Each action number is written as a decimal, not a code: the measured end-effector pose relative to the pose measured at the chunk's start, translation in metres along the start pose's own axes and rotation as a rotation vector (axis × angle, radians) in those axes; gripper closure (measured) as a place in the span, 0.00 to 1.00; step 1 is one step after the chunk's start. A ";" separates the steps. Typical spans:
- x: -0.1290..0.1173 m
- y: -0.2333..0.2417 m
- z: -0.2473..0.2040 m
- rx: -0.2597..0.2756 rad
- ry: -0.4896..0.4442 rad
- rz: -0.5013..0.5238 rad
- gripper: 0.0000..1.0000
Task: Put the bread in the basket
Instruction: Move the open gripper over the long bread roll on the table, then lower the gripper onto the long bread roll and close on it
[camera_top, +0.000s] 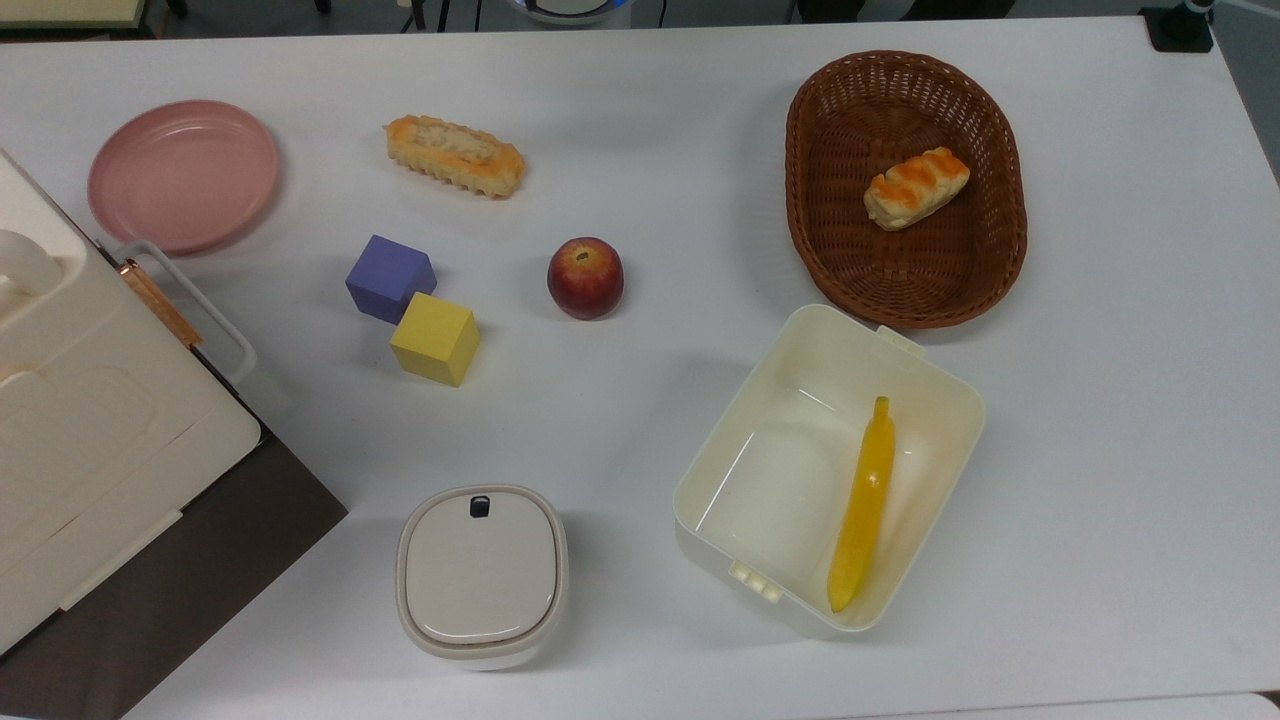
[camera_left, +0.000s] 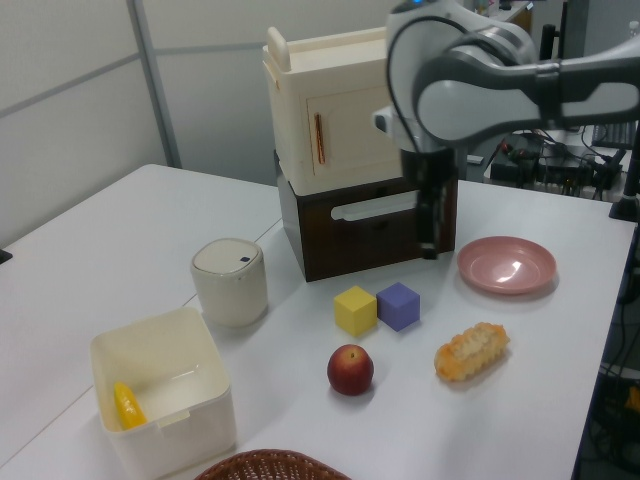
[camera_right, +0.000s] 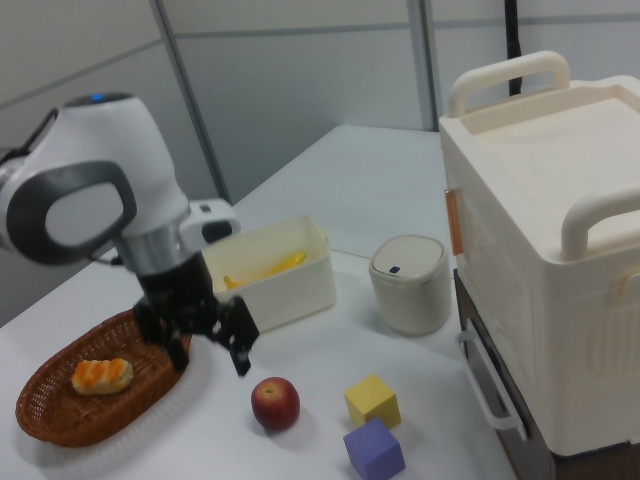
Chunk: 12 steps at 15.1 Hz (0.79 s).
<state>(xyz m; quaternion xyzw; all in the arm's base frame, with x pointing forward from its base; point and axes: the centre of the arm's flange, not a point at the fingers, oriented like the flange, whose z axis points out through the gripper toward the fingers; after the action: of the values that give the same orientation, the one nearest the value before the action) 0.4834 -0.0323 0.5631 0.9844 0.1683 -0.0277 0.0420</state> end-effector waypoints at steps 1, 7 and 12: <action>-0.009 0.004 0.008 0.005 -0.013 -0.033 0.00; -0.039 0.037 0.057 0.042 -0.052 -0.221 0.00; -0.030 0.045 0.131 0.052 -0.045 -0.302 0.00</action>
<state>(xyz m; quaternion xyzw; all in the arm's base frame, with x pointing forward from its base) 0.4646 -0.0963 0.4383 0.9478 0.3126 -0.0601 0.0156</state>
